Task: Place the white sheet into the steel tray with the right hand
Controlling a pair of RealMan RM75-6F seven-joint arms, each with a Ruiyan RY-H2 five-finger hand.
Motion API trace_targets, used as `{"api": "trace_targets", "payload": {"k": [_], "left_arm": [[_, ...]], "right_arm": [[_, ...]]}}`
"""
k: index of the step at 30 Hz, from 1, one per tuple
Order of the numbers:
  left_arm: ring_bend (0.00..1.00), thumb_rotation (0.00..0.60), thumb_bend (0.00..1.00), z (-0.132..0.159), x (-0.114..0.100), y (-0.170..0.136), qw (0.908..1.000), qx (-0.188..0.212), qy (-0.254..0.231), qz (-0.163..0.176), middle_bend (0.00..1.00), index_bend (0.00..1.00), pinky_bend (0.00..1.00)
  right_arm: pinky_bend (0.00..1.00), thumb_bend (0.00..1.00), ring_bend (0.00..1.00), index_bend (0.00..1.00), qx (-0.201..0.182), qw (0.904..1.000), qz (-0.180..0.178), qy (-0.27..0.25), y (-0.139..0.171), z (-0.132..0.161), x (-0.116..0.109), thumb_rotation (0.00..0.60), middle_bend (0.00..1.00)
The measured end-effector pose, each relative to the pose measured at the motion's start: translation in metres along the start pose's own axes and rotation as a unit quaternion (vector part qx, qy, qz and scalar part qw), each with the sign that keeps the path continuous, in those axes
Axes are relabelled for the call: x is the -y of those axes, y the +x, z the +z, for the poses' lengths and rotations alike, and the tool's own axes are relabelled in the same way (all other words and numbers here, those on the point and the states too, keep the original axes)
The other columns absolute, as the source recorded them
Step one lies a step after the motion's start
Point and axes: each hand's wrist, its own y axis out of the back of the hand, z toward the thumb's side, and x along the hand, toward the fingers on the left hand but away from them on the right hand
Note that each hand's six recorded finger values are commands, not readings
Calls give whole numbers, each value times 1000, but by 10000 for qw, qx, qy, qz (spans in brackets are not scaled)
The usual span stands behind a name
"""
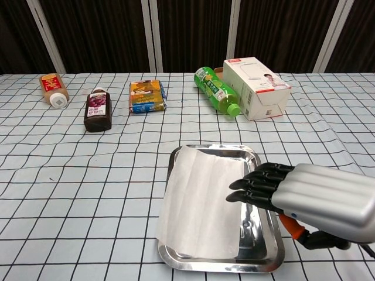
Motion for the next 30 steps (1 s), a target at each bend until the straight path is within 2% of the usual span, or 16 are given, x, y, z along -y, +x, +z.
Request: {"api": "trace_targets", "payload": {"k": [6,15,30], "left_arm": [[0,600,0,0,0,1,10000,-9,-18,1,0,0,0],[0,600,0,-1,0,1,10000,-17,-44,2,0,0,0],[0,600,0,0,-1,0,10000,11,-89,6,0,0,0]], "right_arm": [[0,1000,0,87,-54,9996,123,251,-10,-2,1,600,55],[0,1000,0,96,-182,9981,353,469,-15,4,15,600,55],[0,1000,0,96,-284,9975,234,604,-29,19,10,600,55]]}}
